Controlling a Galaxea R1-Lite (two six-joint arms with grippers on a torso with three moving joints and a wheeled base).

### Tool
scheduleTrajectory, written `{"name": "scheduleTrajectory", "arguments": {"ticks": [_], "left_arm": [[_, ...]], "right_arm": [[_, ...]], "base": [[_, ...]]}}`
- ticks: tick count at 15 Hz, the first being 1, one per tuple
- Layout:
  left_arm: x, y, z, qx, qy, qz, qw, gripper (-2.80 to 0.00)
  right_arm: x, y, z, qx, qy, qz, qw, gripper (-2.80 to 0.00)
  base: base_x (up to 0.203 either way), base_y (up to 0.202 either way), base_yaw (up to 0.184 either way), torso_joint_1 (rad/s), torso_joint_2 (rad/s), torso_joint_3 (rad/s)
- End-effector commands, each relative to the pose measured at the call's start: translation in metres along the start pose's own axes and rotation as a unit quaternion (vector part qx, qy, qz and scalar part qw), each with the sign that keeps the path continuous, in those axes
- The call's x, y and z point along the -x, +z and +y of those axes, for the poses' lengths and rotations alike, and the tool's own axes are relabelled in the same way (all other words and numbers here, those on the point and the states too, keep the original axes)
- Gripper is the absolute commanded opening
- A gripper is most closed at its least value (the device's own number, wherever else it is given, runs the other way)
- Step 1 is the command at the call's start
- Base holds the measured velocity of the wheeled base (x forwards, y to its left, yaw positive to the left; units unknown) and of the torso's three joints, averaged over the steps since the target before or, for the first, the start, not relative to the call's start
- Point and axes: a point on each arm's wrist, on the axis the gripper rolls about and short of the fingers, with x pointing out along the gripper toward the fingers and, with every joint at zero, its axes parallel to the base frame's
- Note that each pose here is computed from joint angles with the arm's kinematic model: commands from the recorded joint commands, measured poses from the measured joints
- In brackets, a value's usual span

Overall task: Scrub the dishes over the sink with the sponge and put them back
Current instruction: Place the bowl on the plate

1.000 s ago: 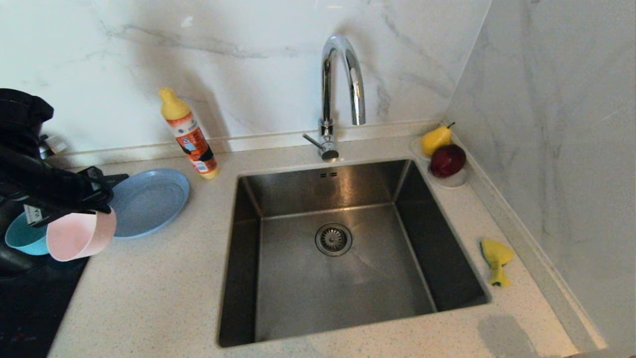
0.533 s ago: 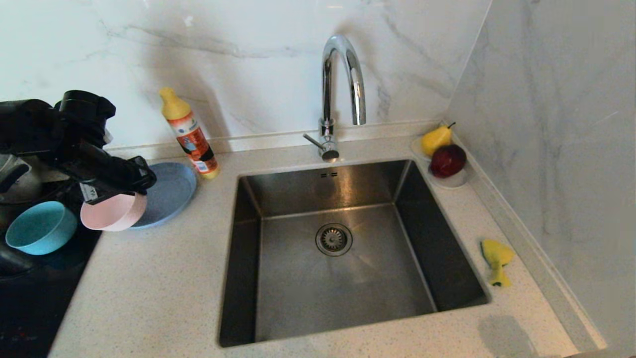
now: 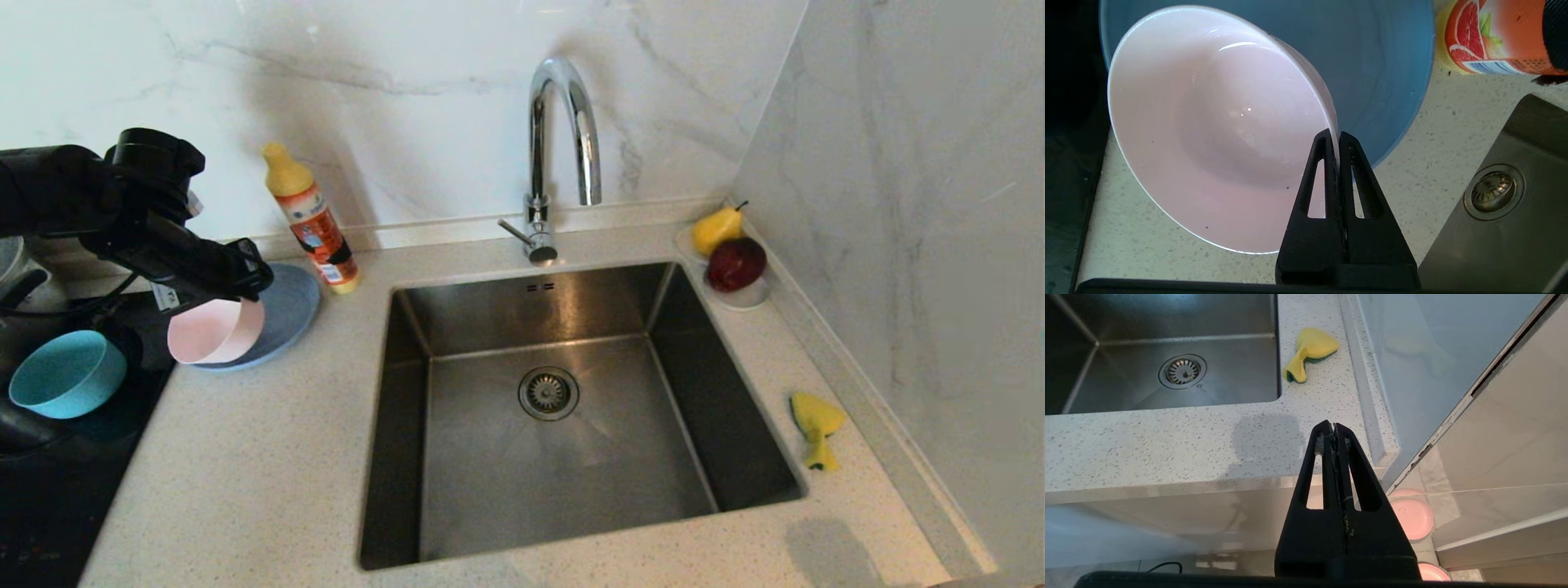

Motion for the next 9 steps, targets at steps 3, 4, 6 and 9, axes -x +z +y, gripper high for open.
{"name": "scheduleTrajectory", "arguments": {"ticks": [3, 4, 6, 9], "left_arm": [[-0.021, -0.005, -0.002, 0.000, 0.008, 0.007, 0.9999, -2.80], [-0.029, -0.007, -0.002, -0.002, 0.020, 0.011, 0.9998, -2.80], [-0.041, -0.013, 0.000, -0.006, 0.042, 0.024, 0.9988, -2.80], [-0.022, -0.015, 0.002, -0.030, 0.046, 0.045, 0.9975, -2.80]], "right_arm": [[0.000, 0.000, 0.000, 0.000, 0.000, 0.000, 1.000, -2.80], [0.000, 0.000, 0.000, 0.000, 0.000, 0.000, 1.000, -2.80], [0.000, 0.000, 0.000, 0.000, 0.000, 0.000, 1.000, -2.80], [0.000, 0.000, 0.000, 0.000, 0.000, 0.000, 1.000, -2.80]], "base": [[0.000, 0.000, 0.000, 0.000, 0.00, 0.000], [0.000, 0.000, 0.000, 0.000, 0.00, 0.000], [0.000, 0.000, 0.000, 0.000, 0.00, 0.000], [0.000, 0.000, 0.000, 0.000, 0.00, 0.000]]}}
